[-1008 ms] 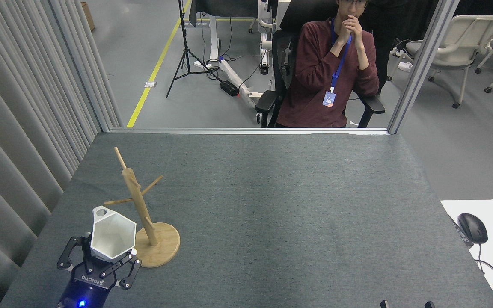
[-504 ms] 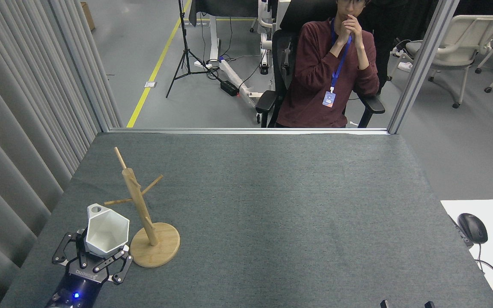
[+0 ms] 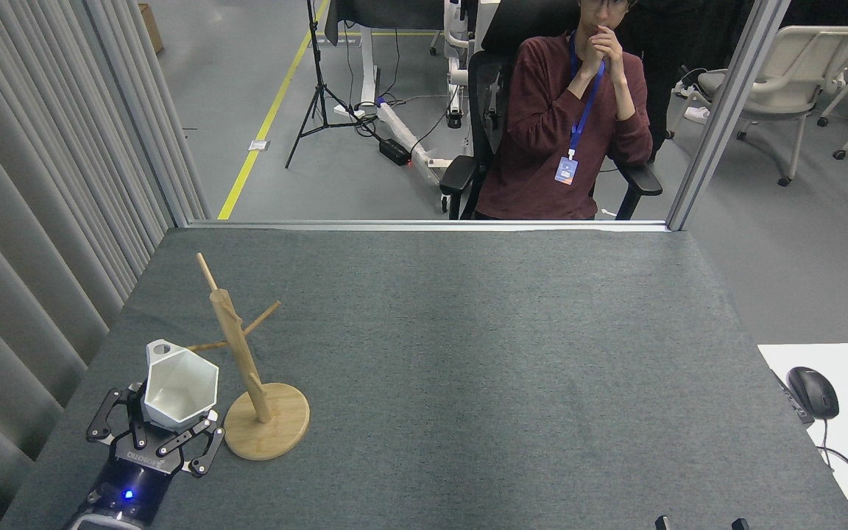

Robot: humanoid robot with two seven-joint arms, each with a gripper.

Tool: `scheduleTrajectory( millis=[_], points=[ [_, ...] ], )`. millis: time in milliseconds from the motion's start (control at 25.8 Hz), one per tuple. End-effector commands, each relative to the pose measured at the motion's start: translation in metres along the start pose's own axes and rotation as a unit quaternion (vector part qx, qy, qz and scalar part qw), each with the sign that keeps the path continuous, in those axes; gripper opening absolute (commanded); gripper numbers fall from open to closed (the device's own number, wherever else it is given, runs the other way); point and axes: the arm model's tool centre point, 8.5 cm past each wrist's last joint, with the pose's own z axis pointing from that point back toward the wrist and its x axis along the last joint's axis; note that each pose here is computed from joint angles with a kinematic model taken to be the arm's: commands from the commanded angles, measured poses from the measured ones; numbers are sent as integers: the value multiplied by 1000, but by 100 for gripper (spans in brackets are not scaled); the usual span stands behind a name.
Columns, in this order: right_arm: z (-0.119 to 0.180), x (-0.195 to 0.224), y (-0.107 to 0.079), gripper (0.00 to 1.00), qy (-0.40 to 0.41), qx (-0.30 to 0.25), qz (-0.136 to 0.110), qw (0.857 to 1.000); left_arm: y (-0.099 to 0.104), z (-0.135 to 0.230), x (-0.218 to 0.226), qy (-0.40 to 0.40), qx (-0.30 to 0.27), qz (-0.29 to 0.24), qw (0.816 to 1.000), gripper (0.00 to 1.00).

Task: Hang cup on storage rack
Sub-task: 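Raise the cup and hook its handle onto a stand peg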

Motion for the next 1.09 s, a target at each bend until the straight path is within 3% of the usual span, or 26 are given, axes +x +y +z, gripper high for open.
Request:
scheduleTrajectory(
  millis=[0, 1047],
  points=[
    [0, -1, 1, 98, 0, 1, 1, 1000, 2, -1, 0, -3, 4, -1, 1000, 31],
    [0, -2, 6, 98, 3, -3, -3, 1000, 5, -16, 12, -70, 6, -76, 995, 31]
  ],
)
